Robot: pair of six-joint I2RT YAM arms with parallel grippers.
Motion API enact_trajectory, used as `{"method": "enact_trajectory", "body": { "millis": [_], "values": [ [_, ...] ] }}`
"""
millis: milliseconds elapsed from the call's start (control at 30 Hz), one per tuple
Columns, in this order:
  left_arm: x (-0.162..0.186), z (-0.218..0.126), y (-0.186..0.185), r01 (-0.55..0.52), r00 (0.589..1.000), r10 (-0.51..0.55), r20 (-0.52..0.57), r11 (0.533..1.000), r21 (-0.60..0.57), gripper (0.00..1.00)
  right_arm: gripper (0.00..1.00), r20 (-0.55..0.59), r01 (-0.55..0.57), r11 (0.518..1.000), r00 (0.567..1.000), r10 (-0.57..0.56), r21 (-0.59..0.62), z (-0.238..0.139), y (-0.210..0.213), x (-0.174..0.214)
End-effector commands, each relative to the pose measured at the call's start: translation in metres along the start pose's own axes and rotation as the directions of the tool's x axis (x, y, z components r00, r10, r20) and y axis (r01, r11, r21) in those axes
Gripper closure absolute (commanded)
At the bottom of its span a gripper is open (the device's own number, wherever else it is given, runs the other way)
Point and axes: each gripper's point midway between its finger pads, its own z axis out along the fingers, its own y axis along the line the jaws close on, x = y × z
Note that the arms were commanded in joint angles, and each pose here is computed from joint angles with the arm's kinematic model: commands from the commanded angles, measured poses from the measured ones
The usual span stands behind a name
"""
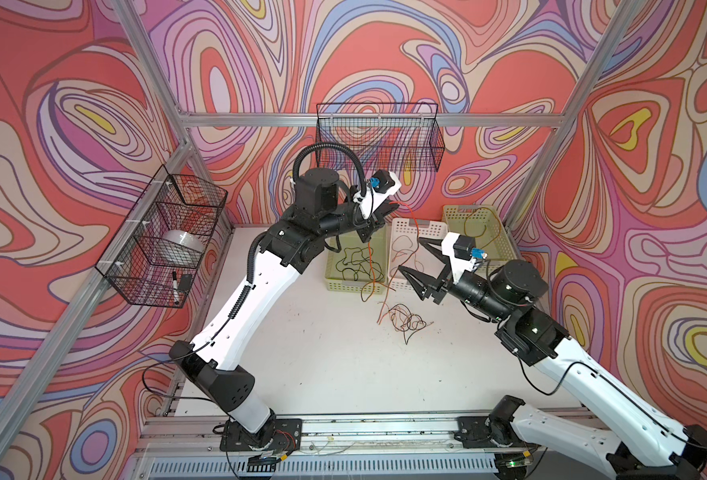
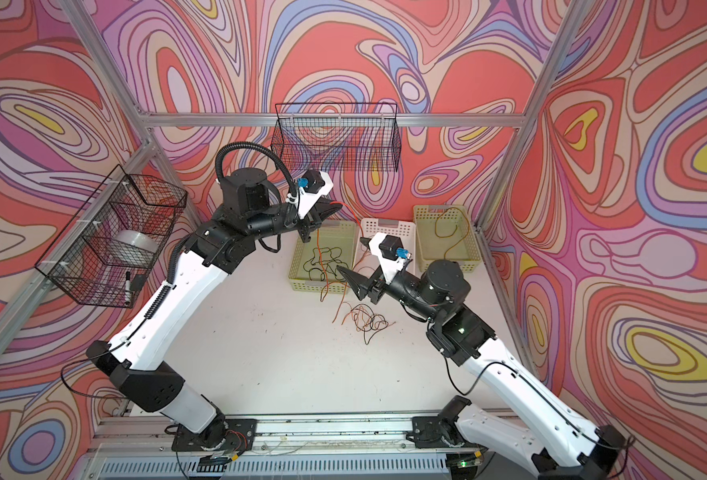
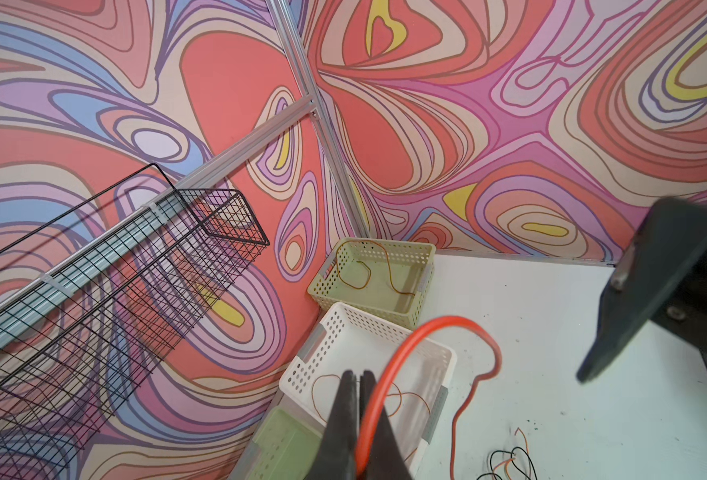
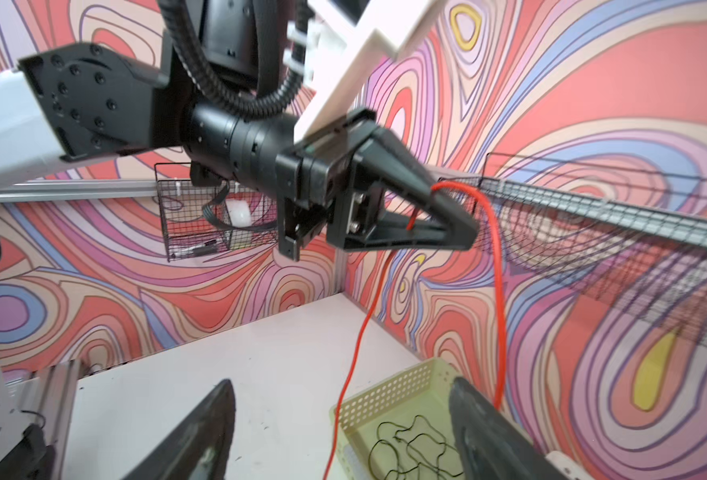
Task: Untangle the cables
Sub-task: 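Grasp the hanging red wire with the right gripper below the left gripper, then carry the red wire to the far light-green basket while the left releases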
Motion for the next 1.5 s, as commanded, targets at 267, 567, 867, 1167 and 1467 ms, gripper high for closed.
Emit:
{"method": "enact_trajectory", "body": {
  "millis": [267, 567, 867, 1167, 1467],
  "values": [
    [-0.008, -0.007, -0.036, -0.056, 0.995, 0.041, 0.087, 0.983, 0.177, 1.00, 0.02, -0.116, 0.087, 0.976, 0.991, -0.064, 0.199, 0.000, -0.037, 0.038],
    [-0.020, -0.007, -0.064, -0.104, 0.979, 0.046, 0.199, 0.951, 0.293, 1.00, 0.02, -0.123, -0.058, 0.998, 0.991, 0.060, 0.020, 0.038, -0.013, 0.057],
    [-0.033, -0.006, -0.072, -0.094, 0.958, -0.002, 0.288, 0.944, 0.317, 1.00, 0.09, -0.083, -0.202, 0.979, 0.976, 0.203, 0.014, 0.055, -0.015, 0.086],
    [-0.045, -0.005, -0.062, -0.085, 0.944, -0.010, 0.329, 0.959, 0.272, 1.00, 0.54, -0.090, -0.286, 0.958, 0.954, 0.284, -0.003, 0.064, -0.010, 0.118],
    [-0.040, 0.000, -0.051, -0.070, 0.954, 0.002, 0.298, 0.973, 0.219, 1.00, 1.00, -0.096, -0.288, 0.958, 0.953, 0.288, 0.015, 0.062, -0.014, 0.124]
  ]
}}
